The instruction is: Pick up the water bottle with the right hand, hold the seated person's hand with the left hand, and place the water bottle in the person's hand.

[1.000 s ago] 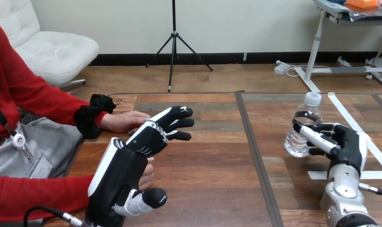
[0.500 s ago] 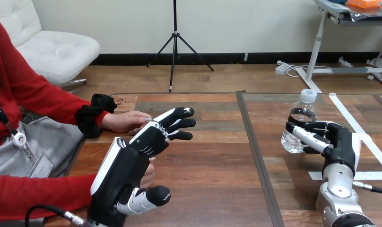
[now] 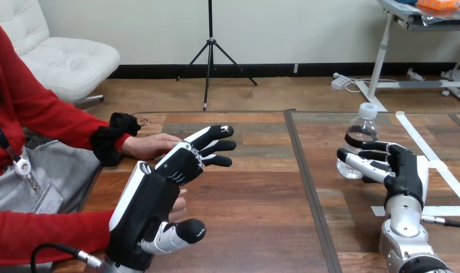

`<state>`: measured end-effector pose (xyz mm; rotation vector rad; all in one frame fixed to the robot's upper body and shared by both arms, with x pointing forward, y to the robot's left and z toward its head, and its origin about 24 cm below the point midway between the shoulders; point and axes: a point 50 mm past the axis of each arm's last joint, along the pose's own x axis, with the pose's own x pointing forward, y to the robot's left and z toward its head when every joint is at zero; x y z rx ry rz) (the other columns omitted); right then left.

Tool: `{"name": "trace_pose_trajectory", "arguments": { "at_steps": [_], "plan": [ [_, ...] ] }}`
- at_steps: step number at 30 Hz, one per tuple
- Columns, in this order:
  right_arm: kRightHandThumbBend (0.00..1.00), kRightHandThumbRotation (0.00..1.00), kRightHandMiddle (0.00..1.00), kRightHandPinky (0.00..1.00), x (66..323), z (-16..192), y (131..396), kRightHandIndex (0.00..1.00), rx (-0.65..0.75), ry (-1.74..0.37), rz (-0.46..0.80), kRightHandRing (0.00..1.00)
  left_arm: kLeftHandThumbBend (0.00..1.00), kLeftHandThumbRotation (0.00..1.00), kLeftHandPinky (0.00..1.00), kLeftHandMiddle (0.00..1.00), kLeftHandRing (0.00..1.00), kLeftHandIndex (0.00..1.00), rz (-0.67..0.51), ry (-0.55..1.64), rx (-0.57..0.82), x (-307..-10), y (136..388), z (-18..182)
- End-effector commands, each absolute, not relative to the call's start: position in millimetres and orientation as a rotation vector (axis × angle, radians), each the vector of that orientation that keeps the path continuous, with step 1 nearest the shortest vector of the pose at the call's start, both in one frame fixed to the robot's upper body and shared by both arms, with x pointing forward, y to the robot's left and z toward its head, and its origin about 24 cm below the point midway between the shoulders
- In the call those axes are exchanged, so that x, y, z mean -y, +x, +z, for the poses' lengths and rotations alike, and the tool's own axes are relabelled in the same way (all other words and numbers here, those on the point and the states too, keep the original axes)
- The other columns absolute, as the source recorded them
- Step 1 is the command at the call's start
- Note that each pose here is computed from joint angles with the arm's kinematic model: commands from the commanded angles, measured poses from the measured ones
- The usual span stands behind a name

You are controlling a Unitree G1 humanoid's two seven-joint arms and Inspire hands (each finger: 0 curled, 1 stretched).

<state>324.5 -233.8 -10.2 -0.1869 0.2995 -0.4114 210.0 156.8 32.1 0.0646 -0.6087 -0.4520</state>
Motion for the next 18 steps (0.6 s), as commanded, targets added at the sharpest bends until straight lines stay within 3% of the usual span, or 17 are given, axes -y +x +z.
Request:
{"name": "trace_pose_trajectory", "arguments": {
  "at_steps": [1,9,18],
  "plan": [
    [0.92,0.11,0.67,0.53,232.2,16.4,343.0,0.7,-0.201,-0.217,-0.389,0.6,1.0,0.77,0.72,0.86,0.81,0.83,-0.453,0.069,0.673,-153.8,223.5,45.7],
    [0.95,0.21,0.71,0.57,233.0,16.9,343.5,0.79,-0.205,-0.217,-0.378,0.64,1.0,0.76,0.72,0.86,0.82,0.83,-0.448,0.071,0.678,-154.9,224.2,46.7],
    [0.97,0.27,0.69,0.56,233.4,18.7,344.9,0.81,-0.205,-0.217,-0.377,0.62,1.0,0.76,0.73,0.86,0.82,0.84,-0.453,0.069,0.685,-156.5,226.2,47.2]
  ]
}}
